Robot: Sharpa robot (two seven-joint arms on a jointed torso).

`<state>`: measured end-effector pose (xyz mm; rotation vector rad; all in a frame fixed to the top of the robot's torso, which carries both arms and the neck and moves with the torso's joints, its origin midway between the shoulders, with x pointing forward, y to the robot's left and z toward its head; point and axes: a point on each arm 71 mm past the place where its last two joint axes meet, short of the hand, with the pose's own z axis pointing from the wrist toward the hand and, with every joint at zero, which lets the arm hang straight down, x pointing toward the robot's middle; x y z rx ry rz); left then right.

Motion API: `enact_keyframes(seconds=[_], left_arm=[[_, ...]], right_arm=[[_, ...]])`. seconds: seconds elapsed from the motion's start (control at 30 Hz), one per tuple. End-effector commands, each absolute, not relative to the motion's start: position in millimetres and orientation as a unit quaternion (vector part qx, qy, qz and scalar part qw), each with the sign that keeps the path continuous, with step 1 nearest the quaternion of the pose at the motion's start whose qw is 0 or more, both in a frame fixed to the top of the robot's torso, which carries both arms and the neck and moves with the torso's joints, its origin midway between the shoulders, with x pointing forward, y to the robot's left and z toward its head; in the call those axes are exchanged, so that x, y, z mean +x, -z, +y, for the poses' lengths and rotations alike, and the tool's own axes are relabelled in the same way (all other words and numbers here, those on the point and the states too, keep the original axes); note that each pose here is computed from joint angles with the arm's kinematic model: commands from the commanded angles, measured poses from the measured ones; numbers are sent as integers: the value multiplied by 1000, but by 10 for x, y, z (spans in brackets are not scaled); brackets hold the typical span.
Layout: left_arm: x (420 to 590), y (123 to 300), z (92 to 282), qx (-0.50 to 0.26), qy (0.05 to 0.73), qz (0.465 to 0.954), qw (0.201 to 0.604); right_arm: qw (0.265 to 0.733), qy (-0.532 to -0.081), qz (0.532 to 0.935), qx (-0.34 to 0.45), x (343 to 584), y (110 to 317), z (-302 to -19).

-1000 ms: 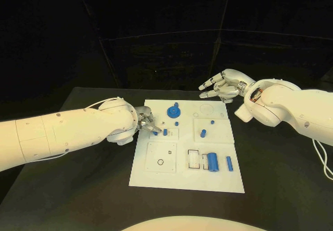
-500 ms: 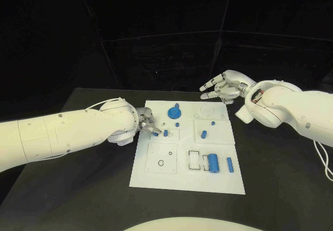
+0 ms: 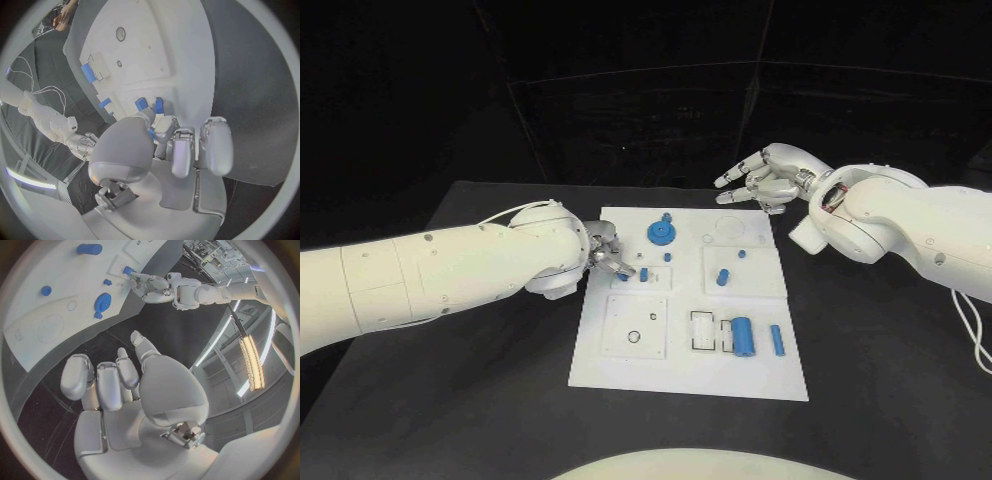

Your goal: Assemble the parts on the task board

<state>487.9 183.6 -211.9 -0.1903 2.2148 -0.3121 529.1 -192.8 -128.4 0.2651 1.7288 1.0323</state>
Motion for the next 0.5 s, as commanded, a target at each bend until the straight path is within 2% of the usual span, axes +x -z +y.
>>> enact_keyframes(seconds=[0.03, 0.5], left_arm=[[4863, 2157, 1818, -69, 117, 896, 422], [4895, 2163, 1823, -77, 112, 895, 424]], right_arm=[[526, -435, 723, 107, 5286, 1272, -1921], [526, -434, 724, 108, 5283, 1272, -1930]])
